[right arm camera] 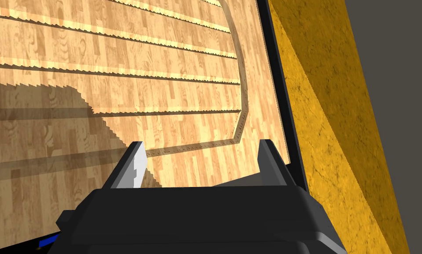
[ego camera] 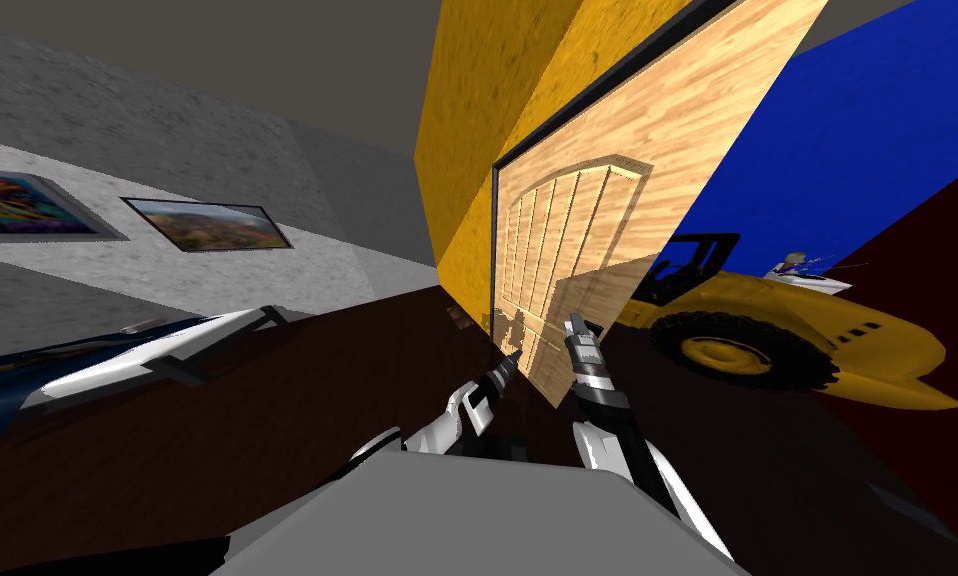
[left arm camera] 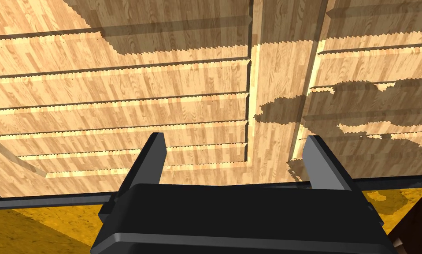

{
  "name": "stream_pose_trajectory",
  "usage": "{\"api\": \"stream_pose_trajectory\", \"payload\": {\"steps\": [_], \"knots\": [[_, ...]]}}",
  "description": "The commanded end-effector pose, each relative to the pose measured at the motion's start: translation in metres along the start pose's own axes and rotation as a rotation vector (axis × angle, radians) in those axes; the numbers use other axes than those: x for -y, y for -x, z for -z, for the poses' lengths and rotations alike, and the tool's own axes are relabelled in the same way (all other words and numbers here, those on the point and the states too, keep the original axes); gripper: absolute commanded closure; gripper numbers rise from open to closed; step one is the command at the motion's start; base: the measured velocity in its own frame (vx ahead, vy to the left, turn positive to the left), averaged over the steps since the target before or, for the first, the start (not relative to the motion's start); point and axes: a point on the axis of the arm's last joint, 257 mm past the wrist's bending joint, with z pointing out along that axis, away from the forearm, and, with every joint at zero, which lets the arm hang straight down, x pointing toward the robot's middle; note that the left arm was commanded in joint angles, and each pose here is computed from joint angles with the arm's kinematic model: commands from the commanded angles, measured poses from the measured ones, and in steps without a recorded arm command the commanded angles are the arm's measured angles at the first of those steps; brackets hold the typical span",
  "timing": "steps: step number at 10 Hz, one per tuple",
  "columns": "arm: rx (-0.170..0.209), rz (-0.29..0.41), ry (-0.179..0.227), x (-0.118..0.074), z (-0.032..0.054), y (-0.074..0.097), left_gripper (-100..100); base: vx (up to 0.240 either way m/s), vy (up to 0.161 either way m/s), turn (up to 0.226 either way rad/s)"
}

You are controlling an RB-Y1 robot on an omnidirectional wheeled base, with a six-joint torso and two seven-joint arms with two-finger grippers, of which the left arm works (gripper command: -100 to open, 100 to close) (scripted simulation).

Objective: Pull the door open

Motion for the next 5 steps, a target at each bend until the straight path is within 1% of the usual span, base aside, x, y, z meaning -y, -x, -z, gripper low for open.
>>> {"api": "stream_pose_trajectory", "payload": {"steps": [1,2,3,4,5], "knots": [[-0.006,0.009,-0.012,0.005,-0.0031,-0.0054,-100,0.038,-0.216,-0.006],[-0.008,0.013,-0.017,0.0073,-0.0045,-0.0081,-100,0.073,-0.205,-0.002],[-0.011,0.02,-0.024,0.0108,-0.0066,-0.0121,-100,0.065,-0.12,-0.216],[-0.013,0.022,-0.027,0.0119,-0.0072,-0.0135,-100,0.006,-0.049,-0.147],[-0.013,0.022,-0.027,0.0119,-0.0072,-0.0135,-100,-0.005,-0.014,-0.036]]}}
